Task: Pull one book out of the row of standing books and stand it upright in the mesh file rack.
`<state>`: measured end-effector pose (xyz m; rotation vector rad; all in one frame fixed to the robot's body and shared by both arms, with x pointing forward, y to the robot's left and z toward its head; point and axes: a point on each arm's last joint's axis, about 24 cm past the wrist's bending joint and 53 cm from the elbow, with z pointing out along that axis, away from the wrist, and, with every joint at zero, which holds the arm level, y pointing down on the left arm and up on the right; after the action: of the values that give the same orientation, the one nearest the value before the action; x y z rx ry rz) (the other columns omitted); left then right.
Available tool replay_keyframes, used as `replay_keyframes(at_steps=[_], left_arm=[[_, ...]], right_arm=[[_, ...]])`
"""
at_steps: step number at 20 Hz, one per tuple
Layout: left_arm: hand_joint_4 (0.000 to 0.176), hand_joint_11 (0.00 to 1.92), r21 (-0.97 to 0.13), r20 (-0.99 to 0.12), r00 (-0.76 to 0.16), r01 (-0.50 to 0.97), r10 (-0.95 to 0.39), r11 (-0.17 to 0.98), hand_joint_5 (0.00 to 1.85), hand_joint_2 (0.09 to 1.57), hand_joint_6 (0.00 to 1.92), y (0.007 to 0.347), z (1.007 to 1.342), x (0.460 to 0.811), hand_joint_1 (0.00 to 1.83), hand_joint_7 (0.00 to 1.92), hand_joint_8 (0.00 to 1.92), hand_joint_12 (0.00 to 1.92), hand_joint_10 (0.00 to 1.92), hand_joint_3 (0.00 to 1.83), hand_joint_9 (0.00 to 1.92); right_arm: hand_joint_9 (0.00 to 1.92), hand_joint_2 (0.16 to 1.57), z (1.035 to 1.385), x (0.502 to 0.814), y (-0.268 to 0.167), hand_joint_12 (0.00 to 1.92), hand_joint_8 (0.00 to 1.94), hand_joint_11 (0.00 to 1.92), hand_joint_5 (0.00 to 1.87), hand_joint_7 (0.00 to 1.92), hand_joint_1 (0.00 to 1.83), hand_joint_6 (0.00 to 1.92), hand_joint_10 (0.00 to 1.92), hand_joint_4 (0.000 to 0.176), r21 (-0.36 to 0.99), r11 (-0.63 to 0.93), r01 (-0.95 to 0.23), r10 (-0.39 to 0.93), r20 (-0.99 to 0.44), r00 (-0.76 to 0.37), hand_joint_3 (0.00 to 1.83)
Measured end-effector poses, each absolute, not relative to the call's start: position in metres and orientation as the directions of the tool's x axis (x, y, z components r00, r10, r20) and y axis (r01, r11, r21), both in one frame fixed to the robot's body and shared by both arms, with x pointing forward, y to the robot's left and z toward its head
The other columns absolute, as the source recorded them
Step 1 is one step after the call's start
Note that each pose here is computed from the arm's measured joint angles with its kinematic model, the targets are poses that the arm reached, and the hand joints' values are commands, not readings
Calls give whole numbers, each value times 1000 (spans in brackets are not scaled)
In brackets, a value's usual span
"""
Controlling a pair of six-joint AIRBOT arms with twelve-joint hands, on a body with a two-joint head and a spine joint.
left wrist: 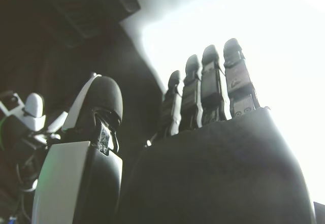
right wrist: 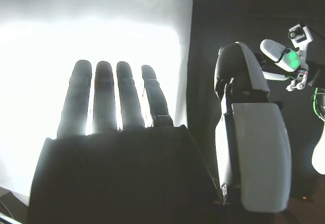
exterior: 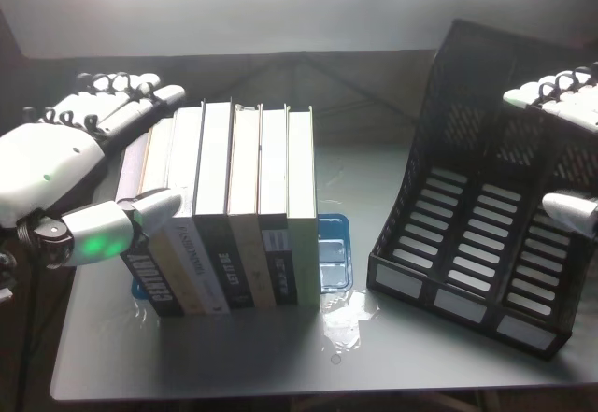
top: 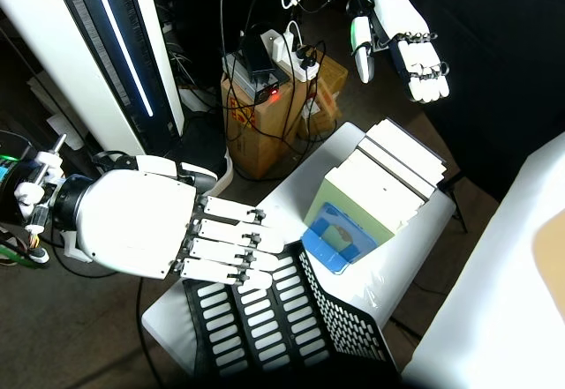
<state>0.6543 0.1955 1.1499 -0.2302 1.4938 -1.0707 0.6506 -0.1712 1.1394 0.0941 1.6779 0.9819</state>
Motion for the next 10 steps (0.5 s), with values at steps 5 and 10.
replay_keyframes(at_steps=[5, 10], left_arm=[[85, 0, -659, -745, -277, 439, -606, 610, 94, 1284, 14, 181, 1146, 661, 79, 0, 0, 0, 0, 0, 0], [68, 0, -590, -806, -272, 445, -526, 674, 179, 1222, 30, 173, 1143, 672, 29, 0, 0, 0, 0, 0, 0]], right_arm=[[0, 1380, 1136, 654, -175, 0, 0, 0, 0, 0, 344, 0, 0, 0, 635, 660, -403, 521, -772, -364, 18], [0, 1390, 1133, 656, -177, 0, 0, 0, 0, 0, 345, 0, 0, 0, 637, 666, -390, 522, -770, -367, 12]])
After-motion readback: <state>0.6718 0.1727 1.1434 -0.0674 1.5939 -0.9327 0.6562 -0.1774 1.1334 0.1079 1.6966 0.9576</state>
